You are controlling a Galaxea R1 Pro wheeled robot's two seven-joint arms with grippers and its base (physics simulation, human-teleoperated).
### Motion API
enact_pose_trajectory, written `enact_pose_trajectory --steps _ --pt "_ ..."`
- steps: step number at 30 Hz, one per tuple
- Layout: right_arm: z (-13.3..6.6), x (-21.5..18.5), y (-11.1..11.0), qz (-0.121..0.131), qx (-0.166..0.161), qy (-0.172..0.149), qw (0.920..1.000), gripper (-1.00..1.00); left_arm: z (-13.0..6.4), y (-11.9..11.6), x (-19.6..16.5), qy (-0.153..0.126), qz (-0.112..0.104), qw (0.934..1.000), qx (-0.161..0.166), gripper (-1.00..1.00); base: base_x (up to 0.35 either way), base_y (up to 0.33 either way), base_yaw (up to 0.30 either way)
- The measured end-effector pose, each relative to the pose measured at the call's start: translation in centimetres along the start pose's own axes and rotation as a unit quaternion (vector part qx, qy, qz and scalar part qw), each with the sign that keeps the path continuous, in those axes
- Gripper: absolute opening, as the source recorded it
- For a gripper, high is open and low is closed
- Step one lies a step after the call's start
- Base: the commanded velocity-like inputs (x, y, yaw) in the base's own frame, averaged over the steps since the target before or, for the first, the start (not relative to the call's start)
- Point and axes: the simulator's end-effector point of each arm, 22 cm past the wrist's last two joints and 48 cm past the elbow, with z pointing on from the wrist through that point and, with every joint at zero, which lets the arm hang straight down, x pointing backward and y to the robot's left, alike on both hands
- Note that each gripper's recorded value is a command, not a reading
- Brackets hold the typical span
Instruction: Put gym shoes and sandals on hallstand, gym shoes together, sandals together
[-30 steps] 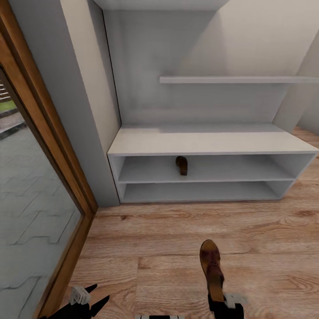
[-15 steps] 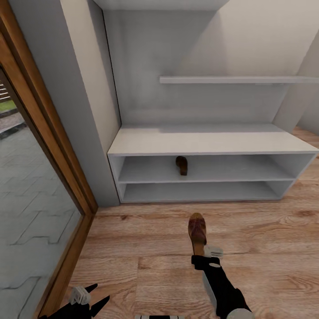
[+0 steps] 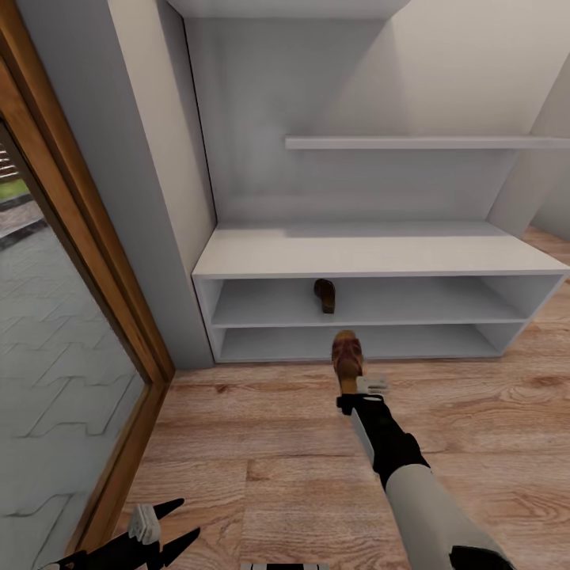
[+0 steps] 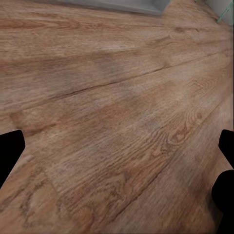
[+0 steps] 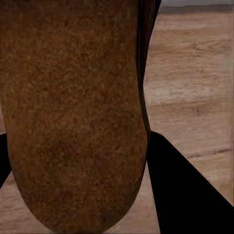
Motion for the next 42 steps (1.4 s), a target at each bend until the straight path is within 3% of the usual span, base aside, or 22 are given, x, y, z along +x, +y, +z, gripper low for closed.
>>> enact_pose_trajectory --steps 4,7,12,30,42 --pt "-0.4 -2.3 1.1 -0.02 -0.009 -0.016 0.9996 -1.0 0.1 -0.2 0.0 0.001 0.0 1.0 0.004 1.0 0.0 0.0 0.0" --pt "-0.4 -2.4 1.2 -0.022 -0.009 -0.016 0.9996 -1.0 0.1 -0.2 0.0 0.001 -0.001 1.0 0.004 1.0 0.0 0.0 0.0" --pt "-1.1 -5.7 1.2 -0.017 -0.009 -0.043 0.9989 -1.0 0.8 -1.0 0.1 -0.002 -0.006 0.9999 0.01 1.0 0.0 0.0 0.0" --pt "-0.7 -5.2 1.2 -0.017 -0.009 -0.037 0.9991 -1.0 1.6 -1.6 0.2 -0.006 -0.013 0.9998 0.013 1.0 0.008 0.0 0.077" --pt "-0.5 -4.9 1.2 -0.017 -0.01 -0.034 0.9992 -1.0 1.6 -1.6 0.3 -0.006 -0.014 0.9998 0.014 1.0 0.21 0.0 0.039"
